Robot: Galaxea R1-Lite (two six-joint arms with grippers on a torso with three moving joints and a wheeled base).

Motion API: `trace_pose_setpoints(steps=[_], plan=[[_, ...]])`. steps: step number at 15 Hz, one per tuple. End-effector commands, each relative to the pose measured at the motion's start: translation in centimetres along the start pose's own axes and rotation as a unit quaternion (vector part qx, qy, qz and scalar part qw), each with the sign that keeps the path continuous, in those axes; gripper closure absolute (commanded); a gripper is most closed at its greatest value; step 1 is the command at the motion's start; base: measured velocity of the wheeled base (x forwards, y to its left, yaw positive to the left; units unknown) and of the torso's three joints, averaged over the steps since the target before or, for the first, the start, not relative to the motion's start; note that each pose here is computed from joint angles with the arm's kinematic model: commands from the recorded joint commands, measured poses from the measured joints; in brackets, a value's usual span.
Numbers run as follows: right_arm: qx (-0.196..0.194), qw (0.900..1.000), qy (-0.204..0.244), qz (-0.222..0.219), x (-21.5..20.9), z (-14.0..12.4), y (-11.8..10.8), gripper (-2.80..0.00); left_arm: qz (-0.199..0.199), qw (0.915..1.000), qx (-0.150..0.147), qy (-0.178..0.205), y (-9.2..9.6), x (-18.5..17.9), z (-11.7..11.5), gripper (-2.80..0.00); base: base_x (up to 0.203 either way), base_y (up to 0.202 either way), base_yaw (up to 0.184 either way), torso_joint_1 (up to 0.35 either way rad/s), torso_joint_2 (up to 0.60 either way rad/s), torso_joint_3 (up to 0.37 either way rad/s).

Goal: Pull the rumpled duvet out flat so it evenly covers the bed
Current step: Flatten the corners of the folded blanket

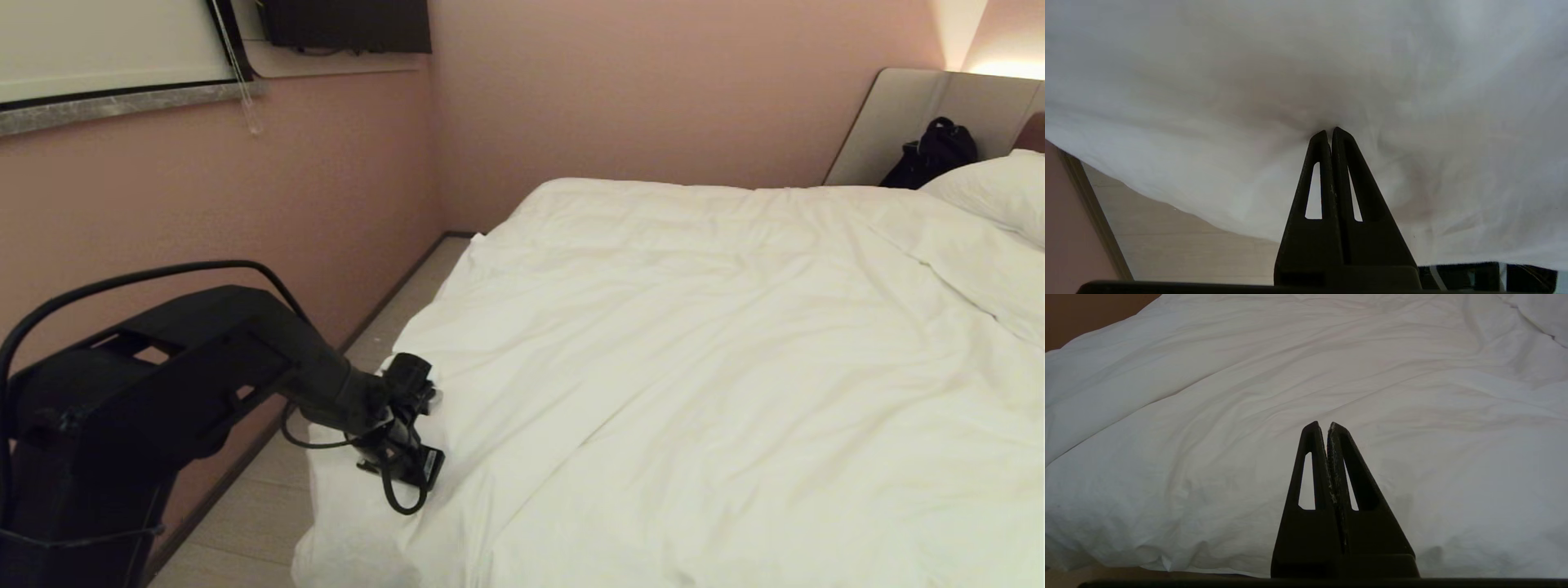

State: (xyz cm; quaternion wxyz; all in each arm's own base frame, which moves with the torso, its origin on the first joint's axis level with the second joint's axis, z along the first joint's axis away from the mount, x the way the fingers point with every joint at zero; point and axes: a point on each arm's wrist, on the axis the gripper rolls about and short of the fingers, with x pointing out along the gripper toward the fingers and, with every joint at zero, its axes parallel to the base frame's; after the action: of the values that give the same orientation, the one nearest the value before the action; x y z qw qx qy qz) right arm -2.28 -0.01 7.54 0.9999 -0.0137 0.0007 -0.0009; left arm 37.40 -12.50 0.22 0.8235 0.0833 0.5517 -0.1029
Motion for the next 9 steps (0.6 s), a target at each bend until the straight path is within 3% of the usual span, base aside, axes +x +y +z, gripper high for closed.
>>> trace_pose_setpoints(steps=[1,3,5,9], plan=[[0.0,1.0,0.0,0.0,0.0,0.0,0.0,0.0,-0.001,1.0,-0.002,-0.003,0.0,-0.7,-0.1,0.0,0.0,0.0,0.0,0.0,0.0,0.0],[0.0,1.0,0.0,0.0,0.0,0.0,0.0,0.0,-0.001,0.9999,-0.012,-0.01,0.0,-1.1,0.0,0.0,0.0,0.0,0.0,0.0,0.0,0.0],[0.0,1.0,0.0,0.0,0.0,0.0,0.0,0.0,-0.009,0.9979,-0.048,-0.041,0.1,-3.1,0.9,0.0,0.0,0.0,0.0,0.0,0.0,0.0],[0.0,1.0,0.0,0.0,0.0,0.0,0.0,0.0,-0.03,0.9813,-0.132,-0.137,1.4,-9.8,3.1,0.0,0.0,0.0,0.0,0.0,0.0,0.0]])
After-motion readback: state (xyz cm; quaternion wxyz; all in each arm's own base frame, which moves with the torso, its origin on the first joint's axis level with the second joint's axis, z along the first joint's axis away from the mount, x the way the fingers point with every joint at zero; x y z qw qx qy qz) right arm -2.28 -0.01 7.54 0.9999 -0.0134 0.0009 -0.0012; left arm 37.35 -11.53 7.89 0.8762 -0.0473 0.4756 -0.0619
